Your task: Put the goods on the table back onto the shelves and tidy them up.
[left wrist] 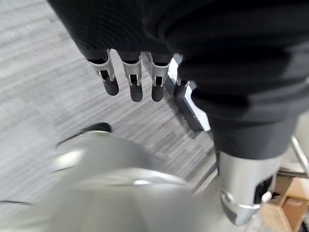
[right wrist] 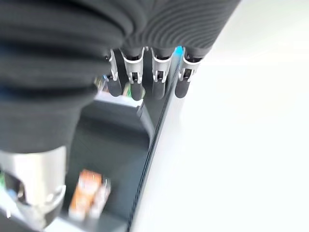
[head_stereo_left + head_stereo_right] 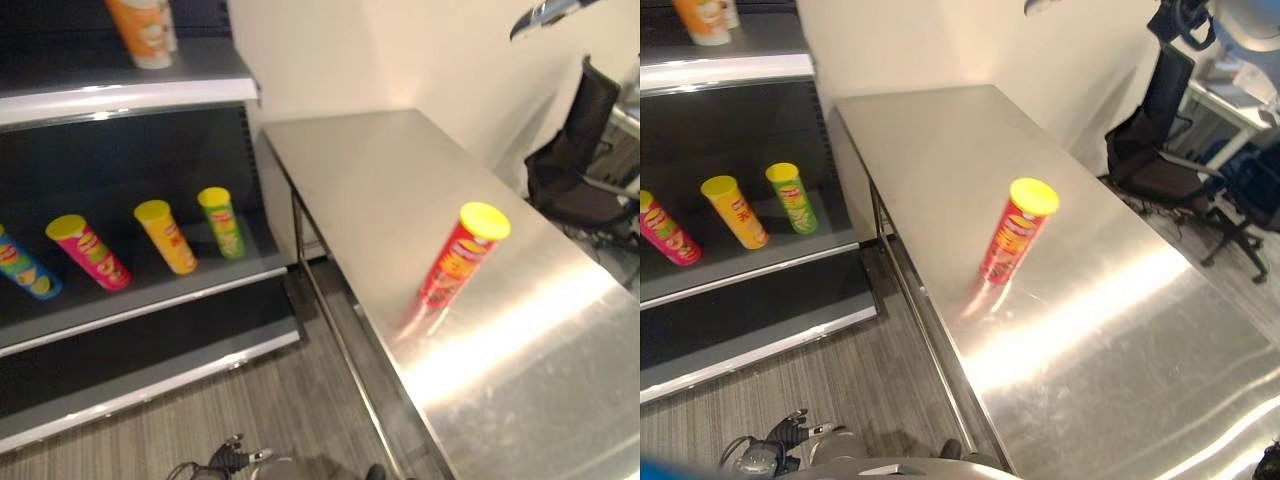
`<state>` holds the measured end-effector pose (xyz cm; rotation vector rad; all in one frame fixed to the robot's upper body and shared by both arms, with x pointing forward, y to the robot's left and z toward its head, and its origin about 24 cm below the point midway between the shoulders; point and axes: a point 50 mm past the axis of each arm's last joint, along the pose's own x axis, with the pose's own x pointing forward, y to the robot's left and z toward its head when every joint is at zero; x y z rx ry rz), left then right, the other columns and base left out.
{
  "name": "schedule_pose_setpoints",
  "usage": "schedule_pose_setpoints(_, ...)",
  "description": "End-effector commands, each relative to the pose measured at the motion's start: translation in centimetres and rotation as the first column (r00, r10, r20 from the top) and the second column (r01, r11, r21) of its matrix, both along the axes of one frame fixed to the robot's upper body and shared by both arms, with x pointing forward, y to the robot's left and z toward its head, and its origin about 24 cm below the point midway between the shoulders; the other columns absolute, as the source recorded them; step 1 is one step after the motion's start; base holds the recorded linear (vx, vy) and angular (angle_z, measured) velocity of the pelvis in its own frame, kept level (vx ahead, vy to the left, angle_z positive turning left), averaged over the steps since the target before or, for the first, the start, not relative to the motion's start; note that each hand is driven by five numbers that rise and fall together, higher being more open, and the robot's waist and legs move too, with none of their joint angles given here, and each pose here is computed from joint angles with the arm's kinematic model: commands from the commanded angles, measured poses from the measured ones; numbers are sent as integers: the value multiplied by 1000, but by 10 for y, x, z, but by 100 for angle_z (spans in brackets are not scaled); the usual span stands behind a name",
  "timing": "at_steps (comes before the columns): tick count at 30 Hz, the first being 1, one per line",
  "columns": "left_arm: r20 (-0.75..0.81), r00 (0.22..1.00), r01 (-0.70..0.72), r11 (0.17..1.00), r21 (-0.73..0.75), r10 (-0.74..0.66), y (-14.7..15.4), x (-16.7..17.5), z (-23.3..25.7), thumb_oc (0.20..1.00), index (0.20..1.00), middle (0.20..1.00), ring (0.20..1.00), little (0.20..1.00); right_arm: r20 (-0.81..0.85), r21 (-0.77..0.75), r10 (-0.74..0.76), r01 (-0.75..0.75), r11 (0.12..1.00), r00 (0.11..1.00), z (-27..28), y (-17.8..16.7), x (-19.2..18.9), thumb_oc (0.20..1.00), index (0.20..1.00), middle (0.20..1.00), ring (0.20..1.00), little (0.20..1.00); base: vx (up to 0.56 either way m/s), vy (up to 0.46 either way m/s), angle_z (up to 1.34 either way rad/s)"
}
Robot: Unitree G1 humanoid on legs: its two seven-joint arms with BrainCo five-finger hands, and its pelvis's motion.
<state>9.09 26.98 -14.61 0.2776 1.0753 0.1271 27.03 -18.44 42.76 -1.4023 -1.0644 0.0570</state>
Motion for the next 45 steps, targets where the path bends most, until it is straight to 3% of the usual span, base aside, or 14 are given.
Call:
schedule_pose_setpoints(1, 75, 995, -60, 998, -7, 60, 5, 10, 5, 1000, 1000, 1000, 1000, 1000, 6, 139, 122, -121, 983, 993, 14, 4, -3, 1000, 1000, 1000, 1000, 1000, 191, 226, -106)
schedule_pose_setpoints(7, 87, 996, 22, 1000, -2, -21, -12, 25, 3, 1000, 1000, 1000, 1000, 1000, -74, 280, 116, -91, 956, 990, -35, -35, -7, 1000, 1000, 1000, 1000, 1000, 115, 513, -76)
schedule_pose_setpoints(15, 115, 993, 24, 999, 48, -29, 2, 34, 11, 1000, 1000, 1000, 1000, 1000, -78, 423, 130, -85, 902, 988, -80, -48, -5, 1000, 1000, 1000, 1000, 1000, -9, 373, -52)
schedule_pose_setpoints(23, 92, 993, 66, 998, 20, -68, -10, 33, 7, 1000, 1000, 1000, 1000, 1000, -51, 541, -103, 114, 833, 993, -116, -110, -42, 1000, 1000, 1000, 1000, 1000, 74, 72, 1)
schedule_pose_setpoints(34, 49, 994, 100, 995, -12, -100, -21, 24, 0, 1000, 1000, 1000, 1000, 1000, -214, 599, -1, 132, 790, 977, -146, -115, -41, 1000, 1000, 1000, 1000, 1000, 74, -81, 11)
schedule_pose_setpoints(45, 15, 994, 109, 994, -18, -109, -23, 16, -3, 1000, 1000, 1000, 1000, 1000, -343, 599, 141, 100, 795, 929, -166, -95, -27, 1000, 1000, 1000, 1000, 1000, 22, -22, 11)
